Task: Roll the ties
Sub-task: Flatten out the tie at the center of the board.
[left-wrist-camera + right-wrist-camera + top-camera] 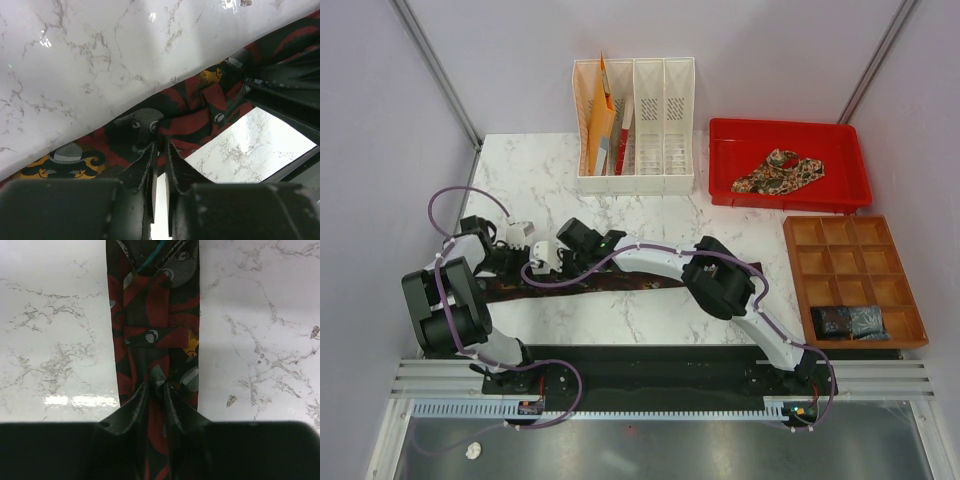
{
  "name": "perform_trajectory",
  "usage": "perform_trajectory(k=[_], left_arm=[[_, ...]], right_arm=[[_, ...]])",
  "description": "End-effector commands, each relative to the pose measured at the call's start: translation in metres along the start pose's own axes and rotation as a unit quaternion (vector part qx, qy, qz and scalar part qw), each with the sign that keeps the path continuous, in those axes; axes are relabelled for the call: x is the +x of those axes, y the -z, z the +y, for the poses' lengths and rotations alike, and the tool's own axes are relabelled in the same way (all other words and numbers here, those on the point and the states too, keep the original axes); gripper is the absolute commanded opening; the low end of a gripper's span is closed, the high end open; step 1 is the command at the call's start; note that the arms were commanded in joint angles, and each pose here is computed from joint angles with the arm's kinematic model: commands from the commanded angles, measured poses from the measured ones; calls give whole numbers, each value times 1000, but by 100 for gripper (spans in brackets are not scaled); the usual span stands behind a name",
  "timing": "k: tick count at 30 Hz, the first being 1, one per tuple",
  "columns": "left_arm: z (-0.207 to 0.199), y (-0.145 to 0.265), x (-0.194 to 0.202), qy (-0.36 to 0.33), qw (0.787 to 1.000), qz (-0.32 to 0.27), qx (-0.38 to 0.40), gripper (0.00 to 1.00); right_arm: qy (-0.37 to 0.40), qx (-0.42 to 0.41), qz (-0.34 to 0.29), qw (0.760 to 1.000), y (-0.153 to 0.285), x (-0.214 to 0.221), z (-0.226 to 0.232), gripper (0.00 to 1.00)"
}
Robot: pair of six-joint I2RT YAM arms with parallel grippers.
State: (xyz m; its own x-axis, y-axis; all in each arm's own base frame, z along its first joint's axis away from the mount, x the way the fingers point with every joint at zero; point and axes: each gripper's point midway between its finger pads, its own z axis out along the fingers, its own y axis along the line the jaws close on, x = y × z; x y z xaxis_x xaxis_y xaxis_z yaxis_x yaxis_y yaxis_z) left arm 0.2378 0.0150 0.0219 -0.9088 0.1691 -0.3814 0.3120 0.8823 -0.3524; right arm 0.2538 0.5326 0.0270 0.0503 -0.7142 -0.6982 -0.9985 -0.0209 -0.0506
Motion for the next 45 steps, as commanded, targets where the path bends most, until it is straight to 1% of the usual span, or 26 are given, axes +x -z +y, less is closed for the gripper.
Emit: perform_trajectory(k=[1, 2, 3, 4, 7, 10, 15, 18, 19, 21, 28, 36, 41, 43, 44, 45], left_arm=[[0, 5, -13, 10, 1000, -12, 4, 12], [2, 6, -15, 10, 1000, -12, -2, 5], [5, 9, -16, 9, 1000, -13, -10, 3], [8, 13, -18, 4, 1000, -14, -25, 2], [16, 24, -25, -6, 998, -18, -57, 2], [18, 31, -30, -9, 998, -17, -67, 2], [24, 33, -28, -8, 997, -8, -80, 2], [25, 33, -27, -8, 996, -6, -84, 2], [27, 34, -26, -9, 996, -2, -90, 2], [30, 36, -25, -12, 995, -1, -98, 2], [49, 46, -28, -16, 988, -4, -154, 2], [74, 57, -29, -26, 974, 2, -225, 2], [86, 56, -29, -25, 968, 6, -251, 2], [91, 55, -27, -24, 966, 15, -259, 2], [91, 54, -28, -27, 966, 15, -255, 6], [84, 52, -33, -35, 971, 3, -234, 27]], right_arm=[[-12, 13, -17, 1000, 4, -12, -13, 32], [-17, 14, -18, 1000, 5, -12, -14, 35], [-20, 15, -17, 1000, 6, -10, -16, 38], [-27, 18, -15, 999, 9, -8, -21, 42], [-29, 14, -4, 999, 11, 4, -24, 47], [-31, 1, 10, 999, 11, 17, -21, 49], [-38, -12, 23, 999, 9, 29, -18, 47], [-49, -16, 27, 998, 10, 34, -21, 37], [-51, -15, 26, 998, 11, 35, -23, 32], [-59, -17, 27, 998, 13, 37, -24, 31], [-64, -29, 40, 997, 16, 48, -23, 41], [-65, -36, 47, 996, 19, 55, -24, 43], [-64, -34, 47, 996, 22, 54, -25, 44], [-64, -34, 47, 996, 23, 53, -25, 50], [-65, -27, 44, 997, 27, 49, -28, 53], [-66, -22, 39, 997, 30, 44, -30, 62]])
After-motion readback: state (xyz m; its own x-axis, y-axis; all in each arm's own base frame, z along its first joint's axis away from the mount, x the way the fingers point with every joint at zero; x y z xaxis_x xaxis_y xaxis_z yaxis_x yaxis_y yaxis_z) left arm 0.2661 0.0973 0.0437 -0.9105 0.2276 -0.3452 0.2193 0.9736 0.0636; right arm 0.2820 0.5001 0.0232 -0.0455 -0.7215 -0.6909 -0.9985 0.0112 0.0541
